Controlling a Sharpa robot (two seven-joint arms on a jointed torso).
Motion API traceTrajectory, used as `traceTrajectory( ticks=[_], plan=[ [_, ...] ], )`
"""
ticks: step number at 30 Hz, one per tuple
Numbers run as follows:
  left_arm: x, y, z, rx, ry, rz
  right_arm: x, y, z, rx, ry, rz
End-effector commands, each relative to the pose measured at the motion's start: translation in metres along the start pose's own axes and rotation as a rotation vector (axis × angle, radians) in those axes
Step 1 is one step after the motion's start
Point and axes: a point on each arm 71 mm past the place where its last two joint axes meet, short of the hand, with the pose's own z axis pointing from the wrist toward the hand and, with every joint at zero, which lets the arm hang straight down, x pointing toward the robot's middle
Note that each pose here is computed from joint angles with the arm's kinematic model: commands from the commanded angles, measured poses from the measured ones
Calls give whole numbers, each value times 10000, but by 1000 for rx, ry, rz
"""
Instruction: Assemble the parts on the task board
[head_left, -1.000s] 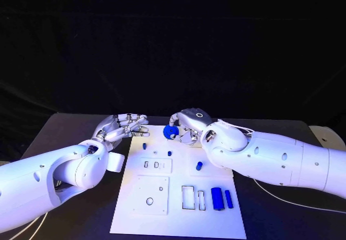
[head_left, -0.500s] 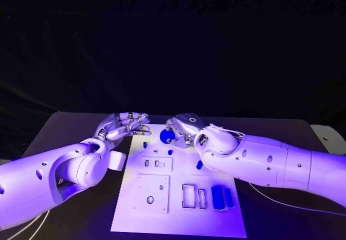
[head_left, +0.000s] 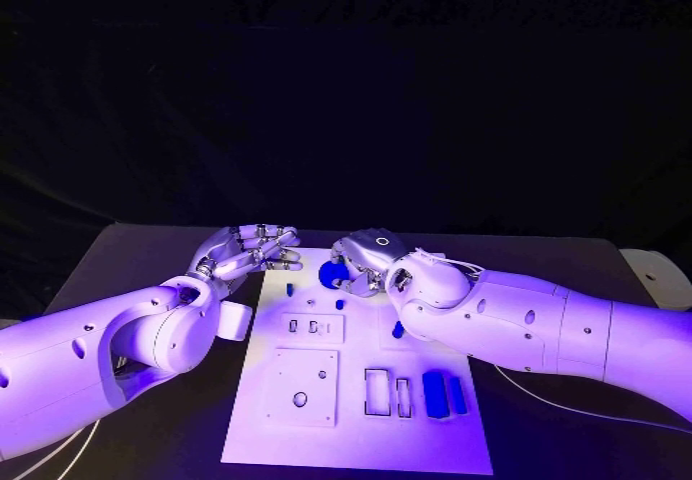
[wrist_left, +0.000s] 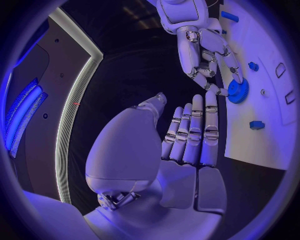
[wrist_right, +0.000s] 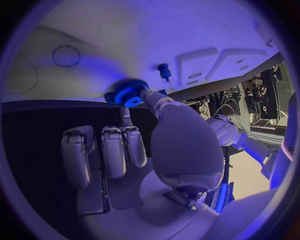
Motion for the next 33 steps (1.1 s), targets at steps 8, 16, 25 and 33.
traceTrajectory(
  ticks=[8, 16, 25, 33],
  plan=[
    [20, -13, 3, 7, 17, -9, 42, -22, 12, 3, 25, -3],
    [11, -13, -1, 5, 14, -8, 79, -24, -2, -11, 79, -10],
    [-8, -12, -3, 3, 10, -6, -110, -102, -134, -34, -112, 49],
    [-54, -10, -7, 2, 1, -2, -442, -371, -409, -21, -209, 140]
  ],
)
